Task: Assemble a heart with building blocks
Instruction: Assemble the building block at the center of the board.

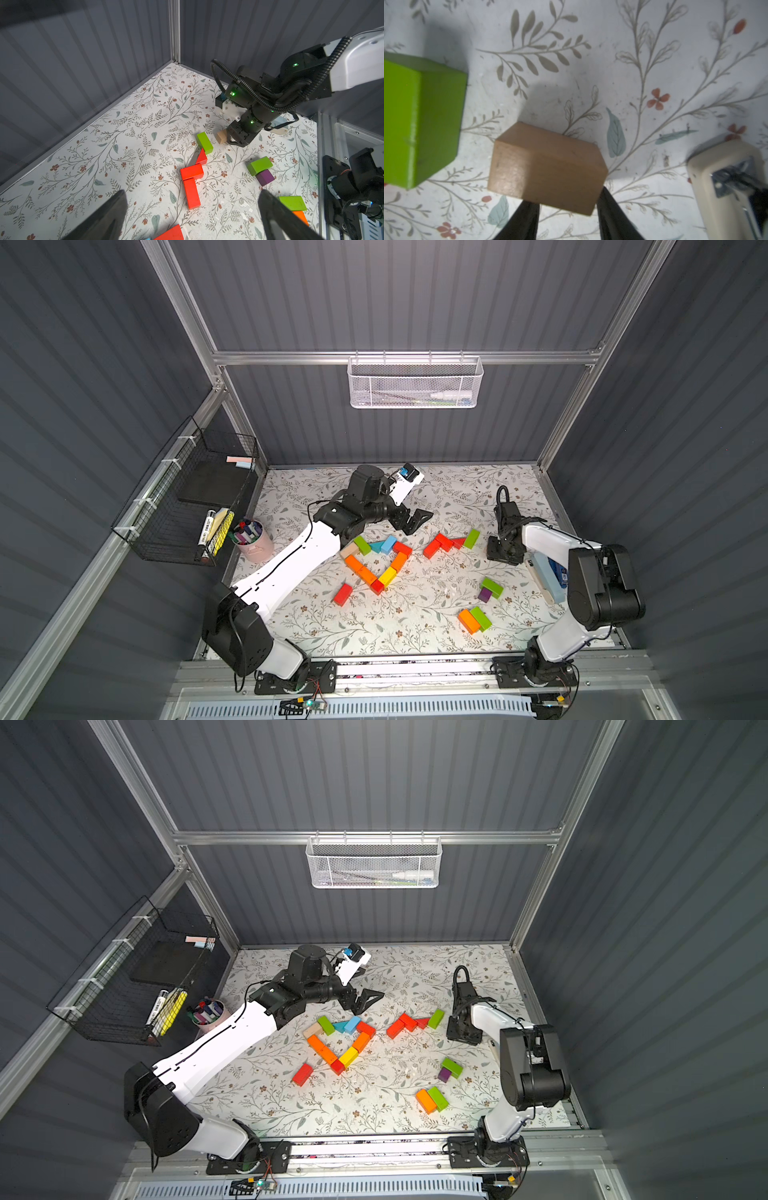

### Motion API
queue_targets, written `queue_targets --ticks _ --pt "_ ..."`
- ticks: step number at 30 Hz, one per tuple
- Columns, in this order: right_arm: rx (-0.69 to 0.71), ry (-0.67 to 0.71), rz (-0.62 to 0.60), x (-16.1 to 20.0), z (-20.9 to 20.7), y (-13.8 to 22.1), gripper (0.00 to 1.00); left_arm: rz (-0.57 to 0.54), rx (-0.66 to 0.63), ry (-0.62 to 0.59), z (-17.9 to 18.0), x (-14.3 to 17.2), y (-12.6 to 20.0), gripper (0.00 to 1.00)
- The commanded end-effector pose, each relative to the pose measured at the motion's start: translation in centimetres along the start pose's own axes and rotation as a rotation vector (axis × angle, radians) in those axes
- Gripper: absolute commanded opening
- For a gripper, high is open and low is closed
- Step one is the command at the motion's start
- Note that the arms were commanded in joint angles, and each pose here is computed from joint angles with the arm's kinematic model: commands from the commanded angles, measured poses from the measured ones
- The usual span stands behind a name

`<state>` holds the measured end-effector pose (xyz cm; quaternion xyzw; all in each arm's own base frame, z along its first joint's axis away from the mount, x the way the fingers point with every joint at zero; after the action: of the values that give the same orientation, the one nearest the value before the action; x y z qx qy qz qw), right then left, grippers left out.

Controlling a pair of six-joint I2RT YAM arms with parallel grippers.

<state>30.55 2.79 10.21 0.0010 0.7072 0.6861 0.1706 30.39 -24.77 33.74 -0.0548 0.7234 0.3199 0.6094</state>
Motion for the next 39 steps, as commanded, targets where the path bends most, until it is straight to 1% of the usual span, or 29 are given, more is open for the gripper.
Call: queue_targets --ticks 1,24,39 --pt "-0.028 0.025 -0.008 -0.7 0.5 0.0 0.50 0.011 0.011 0.019 0.2 0.2 -0.2 0.99" --pt "-0.077 0.039 -0.018 -2.7 1.6 -0.2 0.49 0.017 0.023 0.024 0.2 0.4 -0.4 0.99" --pt "-0.112 0.032 -0.016 -3.0 2.1 -0.3 0.46 0.013 0.021 0.022 0.2 0.3 -0.2 0.99"
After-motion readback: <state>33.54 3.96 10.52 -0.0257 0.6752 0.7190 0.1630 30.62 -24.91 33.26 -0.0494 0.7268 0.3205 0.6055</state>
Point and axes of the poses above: each gripper's point midway between its finger pads, its own y axis back along the fingers, its own z axis along the line the jaws close on, x = y × z, the point moved 8 cm from there along y, back along the fingers
